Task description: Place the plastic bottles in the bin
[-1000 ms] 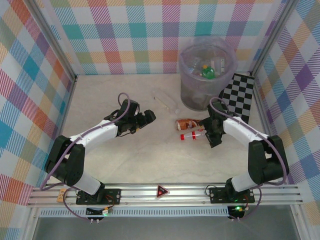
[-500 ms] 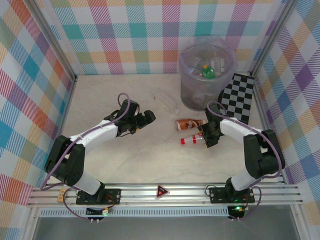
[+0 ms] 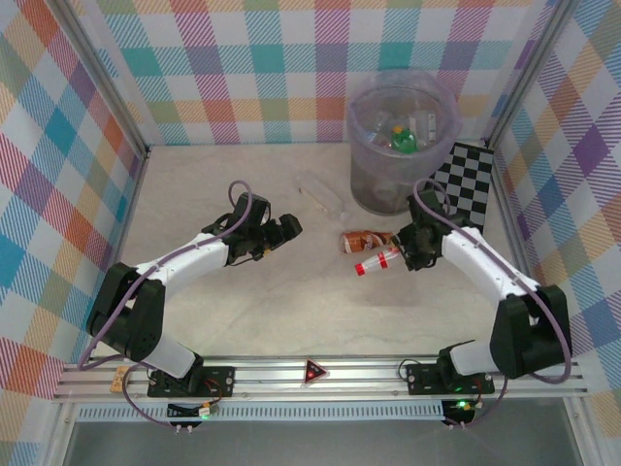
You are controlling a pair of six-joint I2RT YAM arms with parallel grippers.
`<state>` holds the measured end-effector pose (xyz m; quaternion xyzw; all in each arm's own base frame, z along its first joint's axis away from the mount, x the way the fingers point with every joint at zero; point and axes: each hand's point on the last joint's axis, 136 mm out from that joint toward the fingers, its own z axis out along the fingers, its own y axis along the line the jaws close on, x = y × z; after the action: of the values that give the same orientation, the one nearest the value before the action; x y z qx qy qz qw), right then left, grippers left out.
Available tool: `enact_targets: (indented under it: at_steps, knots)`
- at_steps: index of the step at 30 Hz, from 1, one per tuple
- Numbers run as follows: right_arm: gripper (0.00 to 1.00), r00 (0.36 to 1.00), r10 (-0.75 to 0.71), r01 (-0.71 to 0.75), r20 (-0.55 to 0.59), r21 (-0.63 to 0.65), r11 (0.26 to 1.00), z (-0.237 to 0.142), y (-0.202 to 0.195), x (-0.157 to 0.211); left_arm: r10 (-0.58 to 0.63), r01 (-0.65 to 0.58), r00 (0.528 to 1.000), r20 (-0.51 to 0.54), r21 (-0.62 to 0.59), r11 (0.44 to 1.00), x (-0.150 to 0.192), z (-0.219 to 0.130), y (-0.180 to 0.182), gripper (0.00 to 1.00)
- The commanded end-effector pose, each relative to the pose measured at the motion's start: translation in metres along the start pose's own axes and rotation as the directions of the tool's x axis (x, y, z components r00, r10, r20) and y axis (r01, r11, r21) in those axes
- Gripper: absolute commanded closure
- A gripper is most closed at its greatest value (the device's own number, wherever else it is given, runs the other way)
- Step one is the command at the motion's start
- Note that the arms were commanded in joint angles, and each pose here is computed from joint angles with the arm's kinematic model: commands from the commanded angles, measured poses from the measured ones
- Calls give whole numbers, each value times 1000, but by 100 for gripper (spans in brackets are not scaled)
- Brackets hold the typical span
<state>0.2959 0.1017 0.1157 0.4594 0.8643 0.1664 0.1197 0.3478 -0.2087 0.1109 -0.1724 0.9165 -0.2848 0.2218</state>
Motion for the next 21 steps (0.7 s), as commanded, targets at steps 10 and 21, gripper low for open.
enact_targets:
  at_steps: [10, 21]
  knots:
    - [53, 886, -416, 455, 204, -215, 864, -158, 112, -31, 5, -5, 1000, -17, -9, 1000, -2, 7, 0, 6]
    - [53, 857, -310, 476, 411, -406, 780, -205, 236, -111, 19, -19, 1000, 20, -23, 1000, -2, -18, 3, 5]
